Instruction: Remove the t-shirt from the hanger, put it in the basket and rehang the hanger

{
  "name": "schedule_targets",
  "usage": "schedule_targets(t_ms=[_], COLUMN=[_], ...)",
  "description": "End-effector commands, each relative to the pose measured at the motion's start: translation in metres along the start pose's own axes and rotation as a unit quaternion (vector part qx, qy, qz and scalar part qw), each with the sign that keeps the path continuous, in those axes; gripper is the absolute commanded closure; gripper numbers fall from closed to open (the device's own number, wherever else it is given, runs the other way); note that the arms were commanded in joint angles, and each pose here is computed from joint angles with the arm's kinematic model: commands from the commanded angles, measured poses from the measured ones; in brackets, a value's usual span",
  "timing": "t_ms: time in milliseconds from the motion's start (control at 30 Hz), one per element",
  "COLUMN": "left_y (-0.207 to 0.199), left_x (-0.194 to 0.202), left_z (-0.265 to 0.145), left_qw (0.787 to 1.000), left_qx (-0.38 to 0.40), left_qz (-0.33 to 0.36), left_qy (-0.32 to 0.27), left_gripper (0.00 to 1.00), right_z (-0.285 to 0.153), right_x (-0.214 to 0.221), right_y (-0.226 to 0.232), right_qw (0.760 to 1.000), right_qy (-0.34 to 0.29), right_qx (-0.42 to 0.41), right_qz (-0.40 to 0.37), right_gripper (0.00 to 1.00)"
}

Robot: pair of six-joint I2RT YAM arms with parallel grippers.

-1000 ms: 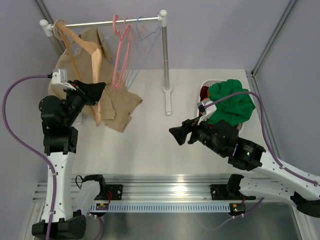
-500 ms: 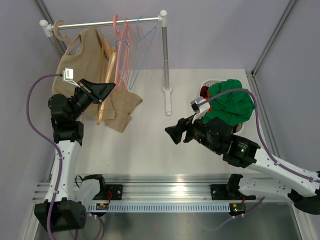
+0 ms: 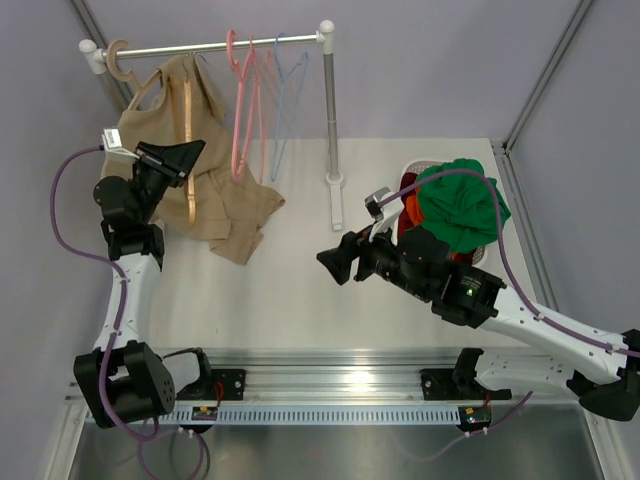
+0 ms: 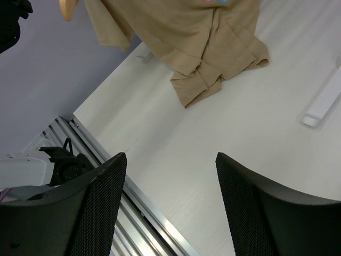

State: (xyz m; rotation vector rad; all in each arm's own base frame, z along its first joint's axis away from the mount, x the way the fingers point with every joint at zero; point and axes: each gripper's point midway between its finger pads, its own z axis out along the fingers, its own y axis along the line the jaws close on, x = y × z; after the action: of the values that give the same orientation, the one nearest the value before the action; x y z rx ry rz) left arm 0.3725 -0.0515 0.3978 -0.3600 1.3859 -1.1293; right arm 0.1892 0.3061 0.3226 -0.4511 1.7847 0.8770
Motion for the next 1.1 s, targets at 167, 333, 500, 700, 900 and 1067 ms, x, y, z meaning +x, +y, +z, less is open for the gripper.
schedule_targets(t_ms=[167, 333, 500, 700, 900, 1067], left_y=[0.002, -0.005, -0.012, 0.002, 0.023, 0.031], left_x=[-0.051, -0.049, -0.041, -0.041, -0.041, -0.045], left_z=[0.023, 0.052, 0.079, 0.088, 0.088, 0.092], left_qw=[0.993, 0.991, 0.99, 0.988, 0.986, 0.981], left_qx=[-0.001, 0.014, 0.039, 0.024, -0.037, -0.085], left_qz=[0.004, -0.015, -0.046, -0.052, -0.025, 0.01], left_qy=[-0.121, -0.131, -0.127, -0.143, -0.158, -0.172], left_gripper=[1.0, 1.0, 1.0, 1.0, 1.0, 1.0], right_z=[-0.003, 0.006, 0.002, -0.005, -0.007, -0.008], right_x=[-0.021, -0.007, -0.008, -0.008, -0.01, -0.009], right_y=[0.016, 0.021, 0.02, 0.016, 0.019, 0.02], right_qw=[0.999, 0.999, 0.999, 0.999, 0.999, 0.998], right_qy=[-0.021, 0.005, 0.002, -0.001, -0.005, -0.004], right_qx=[-0.032, -0.046, -0.046, -0.041, -0.049, -0.055], right_qz=[0.005, 0.007, 0.009, 0.002, -0.003, -0.003], right_gripper=[0.25, 0.25, 0.25, 0.25, 0.25, 0.25])
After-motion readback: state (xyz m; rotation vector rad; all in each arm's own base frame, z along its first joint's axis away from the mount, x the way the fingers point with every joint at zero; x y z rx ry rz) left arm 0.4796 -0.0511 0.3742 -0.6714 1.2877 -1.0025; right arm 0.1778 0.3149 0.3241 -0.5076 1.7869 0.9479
